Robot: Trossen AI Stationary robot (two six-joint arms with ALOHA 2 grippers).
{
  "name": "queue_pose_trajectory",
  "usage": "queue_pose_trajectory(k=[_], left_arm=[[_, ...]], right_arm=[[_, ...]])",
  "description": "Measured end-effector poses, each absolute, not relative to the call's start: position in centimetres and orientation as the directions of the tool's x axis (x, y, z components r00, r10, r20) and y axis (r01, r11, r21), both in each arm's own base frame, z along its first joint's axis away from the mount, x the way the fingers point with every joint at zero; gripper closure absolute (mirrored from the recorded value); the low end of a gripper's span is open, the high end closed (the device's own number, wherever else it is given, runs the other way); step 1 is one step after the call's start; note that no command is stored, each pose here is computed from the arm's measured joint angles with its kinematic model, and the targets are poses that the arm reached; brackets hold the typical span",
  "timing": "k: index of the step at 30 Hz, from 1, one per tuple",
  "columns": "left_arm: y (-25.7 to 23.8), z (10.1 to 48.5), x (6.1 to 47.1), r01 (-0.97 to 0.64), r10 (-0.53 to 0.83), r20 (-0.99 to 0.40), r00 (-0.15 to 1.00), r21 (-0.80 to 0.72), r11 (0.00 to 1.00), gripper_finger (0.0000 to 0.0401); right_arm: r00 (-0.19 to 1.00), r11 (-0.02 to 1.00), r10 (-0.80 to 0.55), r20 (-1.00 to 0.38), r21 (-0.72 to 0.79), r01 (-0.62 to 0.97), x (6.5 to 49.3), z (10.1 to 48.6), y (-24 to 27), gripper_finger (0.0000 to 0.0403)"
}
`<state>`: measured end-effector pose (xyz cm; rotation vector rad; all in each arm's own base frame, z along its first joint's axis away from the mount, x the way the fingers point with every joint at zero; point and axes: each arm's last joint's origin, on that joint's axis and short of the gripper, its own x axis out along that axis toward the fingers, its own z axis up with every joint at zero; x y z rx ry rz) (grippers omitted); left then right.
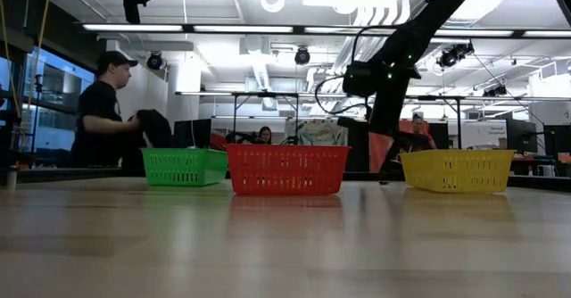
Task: Sort Halloween decoration
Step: Put the black spider toy into the yellow bin
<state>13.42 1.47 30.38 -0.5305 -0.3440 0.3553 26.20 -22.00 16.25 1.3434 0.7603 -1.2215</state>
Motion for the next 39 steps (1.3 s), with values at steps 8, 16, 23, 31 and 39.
queue_pose_trajectory(k=[8, 16, 23, 31, 39], left_arm=[[1.5, 30.2, 13.5, -0.248, 0.413, 0.207, 0.887, -0.539, 0.805, 0.0194], [1.5, 30.2, 13.5, -0.265, 0.418, 0.203, 0.885, -0.519, 0.813, 0.0194], [1.5, 30.2, 13.5, -0.267, 0.42, 0.203, 0.884, -0.519, 0.812, 0.0194], [1.5, 30.2, 13.4, -0.282, 0.437, 0.202, 0.877, -0.521, 0.806, 0.0194], [1.6, 30.2, 13.4, -0.316, 0.464, 0.199, 0.863, -0.506, 0.803, 0.0194]], right_arm=[[0.238, -0.057, -0.197, -0.951, 0.254, 0.966, 25.3, 17.5, -21.6, 0.0226], [0.216, 0.044, -0.116, -0.969, 0.212, 0.976, 25.1, 17.3, -20.9, 0.0226], [0.205, 0.033, -0.161, -0.965, 0.203, 0.979, 25.1, 17.3, -21.2, 0.0226], [0.173, 0.038, -0.191, -0.966, 0.169, 0.985, 25.3, 17.3, -20.9, 0.0226], [0.139, 0.06, -0.171, -0.976, 0.13, 0.99, 26.3, 15.7, -20.3, 0.0226]])
